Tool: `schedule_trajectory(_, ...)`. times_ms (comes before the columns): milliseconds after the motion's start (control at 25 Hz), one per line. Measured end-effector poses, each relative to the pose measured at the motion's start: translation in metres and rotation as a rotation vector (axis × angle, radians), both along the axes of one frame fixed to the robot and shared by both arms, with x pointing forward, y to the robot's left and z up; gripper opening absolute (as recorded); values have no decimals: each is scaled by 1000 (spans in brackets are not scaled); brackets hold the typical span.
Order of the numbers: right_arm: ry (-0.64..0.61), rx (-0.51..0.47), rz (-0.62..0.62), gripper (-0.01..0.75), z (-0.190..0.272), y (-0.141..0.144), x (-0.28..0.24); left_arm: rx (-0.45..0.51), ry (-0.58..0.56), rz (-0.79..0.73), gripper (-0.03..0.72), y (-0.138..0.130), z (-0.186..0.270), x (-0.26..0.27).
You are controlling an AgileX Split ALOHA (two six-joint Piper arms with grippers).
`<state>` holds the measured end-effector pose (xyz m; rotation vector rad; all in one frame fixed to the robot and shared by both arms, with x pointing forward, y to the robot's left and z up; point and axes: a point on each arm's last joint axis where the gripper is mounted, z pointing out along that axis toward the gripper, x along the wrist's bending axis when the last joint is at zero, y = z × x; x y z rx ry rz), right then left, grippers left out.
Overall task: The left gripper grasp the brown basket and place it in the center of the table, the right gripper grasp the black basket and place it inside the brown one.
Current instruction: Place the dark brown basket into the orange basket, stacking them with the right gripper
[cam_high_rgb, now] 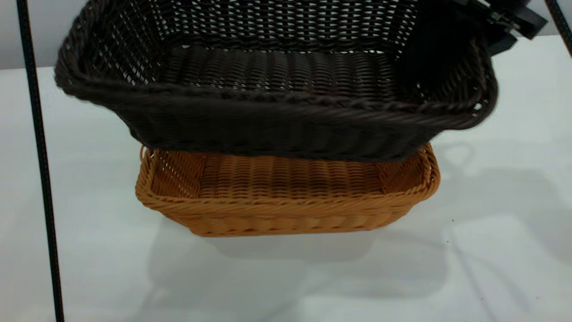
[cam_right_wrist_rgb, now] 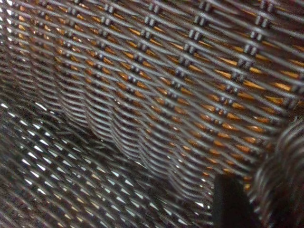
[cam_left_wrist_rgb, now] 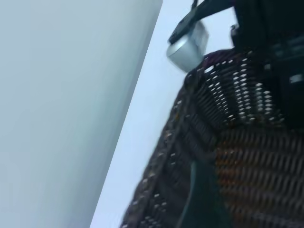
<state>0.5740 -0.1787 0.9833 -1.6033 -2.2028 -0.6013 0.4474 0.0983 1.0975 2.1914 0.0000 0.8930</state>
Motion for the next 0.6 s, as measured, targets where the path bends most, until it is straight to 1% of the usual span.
schedule_trajectory(160,4,-15,31,255,3,2,13,0,-4,0,438,0,0,0)
schedule_trajectory(320,8,-1,36,255,4,6,24,1,-5,0,438,0,0,0)
schedule_trajectory(600,64,-26,41,255,-21,6,30,-3,-8,1,438,0,1,0)
